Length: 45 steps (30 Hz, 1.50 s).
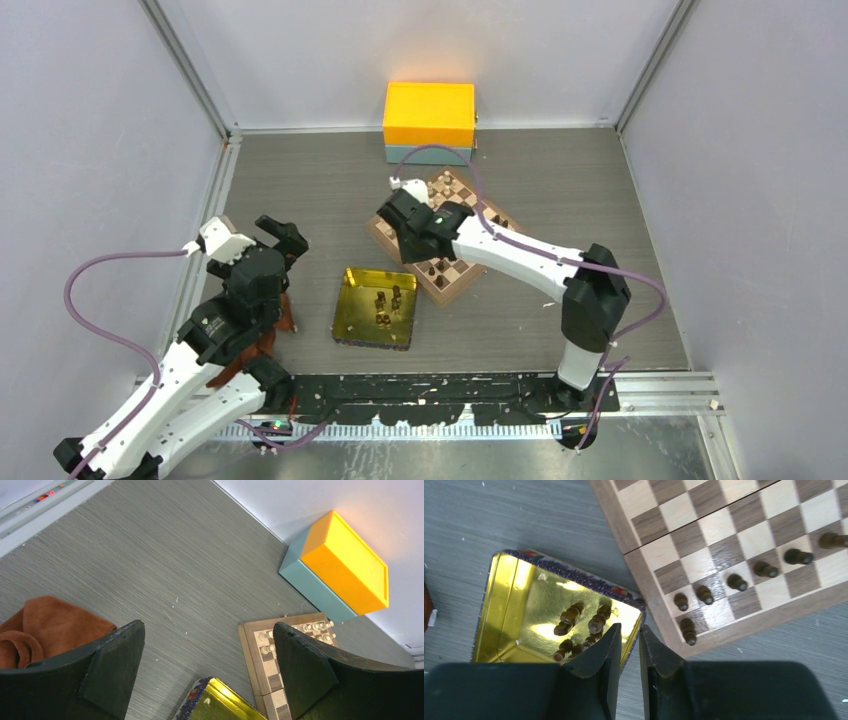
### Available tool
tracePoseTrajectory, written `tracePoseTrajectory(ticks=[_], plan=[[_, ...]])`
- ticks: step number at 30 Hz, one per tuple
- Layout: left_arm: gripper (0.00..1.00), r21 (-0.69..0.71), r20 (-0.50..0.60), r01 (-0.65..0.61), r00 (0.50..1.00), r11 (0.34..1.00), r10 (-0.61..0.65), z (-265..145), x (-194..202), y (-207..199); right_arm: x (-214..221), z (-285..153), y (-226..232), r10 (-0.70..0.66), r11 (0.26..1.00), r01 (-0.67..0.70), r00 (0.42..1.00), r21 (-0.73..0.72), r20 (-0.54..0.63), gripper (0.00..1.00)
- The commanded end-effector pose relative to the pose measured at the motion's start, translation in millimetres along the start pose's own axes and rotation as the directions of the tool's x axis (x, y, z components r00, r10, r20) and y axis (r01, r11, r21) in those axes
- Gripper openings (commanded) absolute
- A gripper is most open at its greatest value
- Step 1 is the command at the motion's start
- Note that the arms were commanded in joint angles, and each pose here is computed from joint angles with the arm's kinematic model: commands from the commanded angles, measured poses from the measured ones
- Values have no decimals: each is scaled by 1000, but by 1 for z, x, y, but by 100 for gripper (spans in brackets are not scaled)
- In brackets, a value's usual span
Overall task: Set up the chess pieces on the board
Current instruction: Pick up the chess piece from the storage box.
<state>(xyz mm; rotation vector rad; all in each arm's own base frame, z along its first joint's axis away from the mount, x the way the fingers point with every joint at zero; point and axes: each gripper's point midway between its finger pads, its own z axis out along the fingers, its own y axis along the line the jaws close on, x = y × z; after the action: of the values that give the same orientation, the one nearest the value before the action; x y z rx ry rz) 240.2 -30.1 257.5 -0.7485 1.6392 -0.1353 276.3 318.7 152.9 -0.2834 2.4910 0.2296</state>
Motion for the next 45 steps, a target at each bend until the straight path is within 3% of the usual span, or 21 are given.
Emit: tracePoseTrajectory(ticks=[1, 23, 45], plan=[[100, -7, 30, 30, 999, 1000, -30, -1, -7, 1, -3, 3, 30, -1, 999, 2, 1000, -46, 26, 25], [100, 0, 47, 42, 998, 999, -42, -5, -17, 1, 43, 12, 85, -187, 978, 183, 981, -98, -41, 24], [100, 6, 53, 53, 997, 999, -53, -8, -21, 5, 63, 36, 97, -265, 960, 253, 959, -120, -99, 27]])
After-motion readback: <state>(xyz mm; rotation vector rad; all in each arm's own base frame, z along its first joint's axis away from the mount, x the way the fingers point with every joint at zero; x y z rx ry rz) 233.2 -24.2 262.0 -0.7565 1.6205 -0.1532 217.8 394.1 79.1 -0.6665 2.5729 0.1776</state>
